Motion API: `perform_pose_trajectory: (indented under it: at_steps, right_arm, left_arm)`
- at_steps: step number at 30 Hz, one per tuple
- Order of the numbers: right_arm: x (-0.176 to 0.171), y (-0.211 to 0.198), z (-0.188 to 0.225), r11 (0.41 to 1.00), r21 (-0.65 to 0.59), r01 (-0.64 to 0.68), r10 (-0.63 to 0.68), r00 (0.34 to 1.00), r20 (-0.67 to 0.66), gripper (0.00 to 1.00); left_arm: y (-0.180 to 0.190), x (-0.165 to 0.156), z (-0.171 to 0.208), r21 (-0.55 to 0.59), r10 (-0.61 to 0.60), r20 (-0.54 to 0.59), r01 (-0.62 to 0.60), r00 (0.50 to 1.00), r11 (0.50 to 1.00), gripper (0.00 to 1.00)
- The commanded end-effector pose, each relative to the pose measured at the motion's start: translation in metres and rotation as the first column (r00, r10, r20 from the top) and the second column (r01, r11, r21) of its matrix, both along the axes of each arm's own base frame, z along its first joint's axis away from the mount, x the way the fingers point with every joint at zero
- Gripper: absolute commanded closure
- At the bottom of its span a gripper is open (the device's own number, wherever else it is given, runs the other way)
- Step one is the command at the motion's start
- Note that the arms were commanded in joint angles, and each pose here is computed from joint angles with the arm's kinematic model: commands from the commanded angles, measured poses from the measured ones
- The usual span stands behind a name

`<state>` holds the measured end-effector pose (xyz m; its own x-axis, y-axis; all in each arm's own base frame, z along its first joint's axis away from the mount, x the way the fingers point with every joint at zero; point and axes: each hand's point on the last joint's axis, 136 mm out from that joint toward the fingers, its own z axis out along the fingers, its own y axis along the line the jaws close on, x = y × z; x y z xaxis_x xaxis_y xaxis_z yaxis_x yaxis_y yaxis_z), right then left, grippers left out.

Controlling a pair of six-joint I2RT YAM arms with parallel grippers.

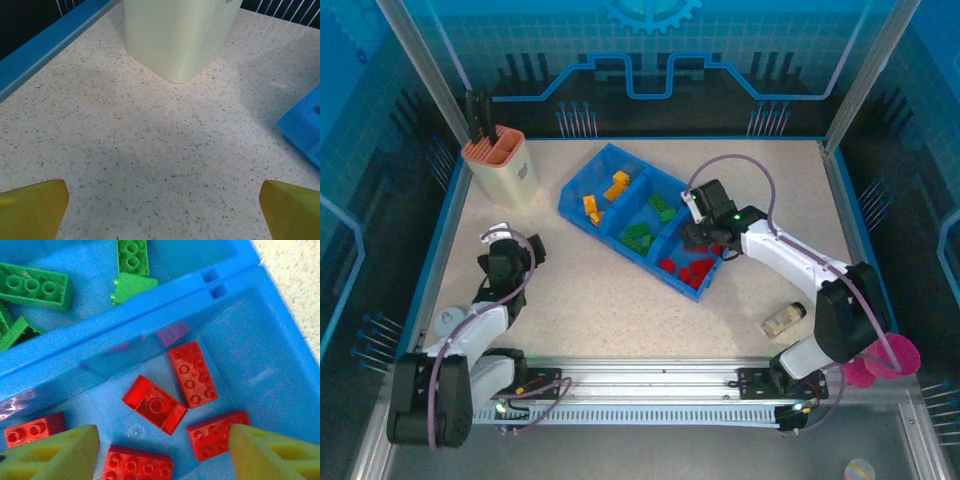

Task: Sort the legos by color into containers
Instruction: Place the lego in the container, then reset both arms

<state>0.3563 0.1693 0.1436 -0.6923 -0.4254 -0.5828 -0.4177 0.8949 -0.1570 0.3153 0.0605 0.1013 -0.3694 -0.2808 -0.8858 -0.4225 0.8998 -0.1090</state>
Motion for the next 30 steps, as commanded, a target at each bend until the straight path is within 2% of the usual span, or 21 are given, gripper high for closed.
perform_pose_trajectory:
  at_steps: [1,2,3,5,9,11,12,13,15,17,19,22,24,26,30]
  right_arm:
    - [0.007,-0.011,0.047,0.999,0.045,-0.01,0.001,0.983,0.182,0.17]
    - [0.007,-0.018,0.054,0.999,0.052,0.0,-0.011,0.976,0.217,0.05]
    - [0.008,-0.028,0.059,0.997,0.067,0.024,-0.04,0.968,0.248,0.0]
    - [0.009,-0.051,0.064,0.99,0.118,0.081,-0.112,0.95,0.292,0.0]
    - [0.007,-0.11,0.053,0.947,0.198,0.253,-0.31,0.882,0.356,0.0]
    - [0.006,-0.136,0.048,0.914,0.242,0.324,-0.398,0.833,0.385,0.0]
    - [0.005,-0.149,0.046,0.895,0.266,0.358,-0.44,0.806,0.395,0.0]
    - [0.005,-0.16,0.043,0.878,0.284,0.387,-0.475,0.784,0.4,0.0]
    - [0.004,-0.176,0.04,0.864,0.297,0.407,-0.502,0.751,0.429,0.0]
    - [0.005,-0.184,0.042,0.871,0.3,0.389,-0.49,0.72,0.492,0.0]
    - [0.004,-0.185,0.048,0.886,0.312,0.342,-0.463,0.683,0.566,0.0]
    - [0.004,-0.186,0.038,0.9,0.318,0.299,-0.437,0.643,0.629,0.0]
    - [0.009,-0.188,0.024,0.903,0.319,0.288,-0.429,0.653,0.624,0.0]
    - [0.012,-0.181,0.021,0.911,0.321,0.258,-0.405,0.7,0.588,0.0]
    - [0.009,-0.167,0.014,0.916,0.346,0.202,-0.373,0.746,0.551,0.0]
  left_arm:
    - [0.006,0.022,0.024,0.071,-0.013,0.152,0.002,0.988,0.997,0.01]
    - [0.003,0.028,0.024,0.071,-0.036,0.145,0.026,0.989,0.997,0.01]
    - [0.001,0.033,0.024,0.077,-0.049,0.144,0.039,0.988,0.996,0.01]
    - [-0.002,0.043,0.024,0.09,-0.079,0.154,0.065,0.985,0.994,0.01]
    - [-0.012,0.06,0.015,0.069,-0.145,0.076,0.14,0.987,0.988,0.01]
    - [-0.024,0.062,0.021,0.036,-0.194,0.152,0.191,0.969,0.981,0.01]
    - [-0.033,0.062,0.021,0.06,-0.247,0.199,0.24,0.948,0.969,0.01]
    - [-0.036,0.063,0.014,0.066,-0.252,0.195,0.244,0.948,0.968,0.01]
    - [-0.044,0.068,0.006,0.096,-0.287,0.197,0.273,0.937,0.957,0.01]
    - [-0.06,0.077,-0.003,0.128,-0.357,0.147,0.34,0.923,0.932,0.01]
    - [-0.062,0.081,-0.007,0.101,-0.362,0.099,0.352,0.927,0.93,0.01]
    - [-0.062,0.083,-0.006,0.089,-0.375,0.102,0.367,0.921,0.926,0.01]
    - [-0.062,0.084,-0.006,0.085,-0.378,0.107,0.371,0.919,0.925,0.01]
    - [-0.062,0.084,-0.006,0.086,-0.379,0.107,0.372,0.919,0.924,0.01]
    - [-0.062,0.084,-0.006,0.085,-0.379,0.107,0.372,0.919,0.924,0.01]
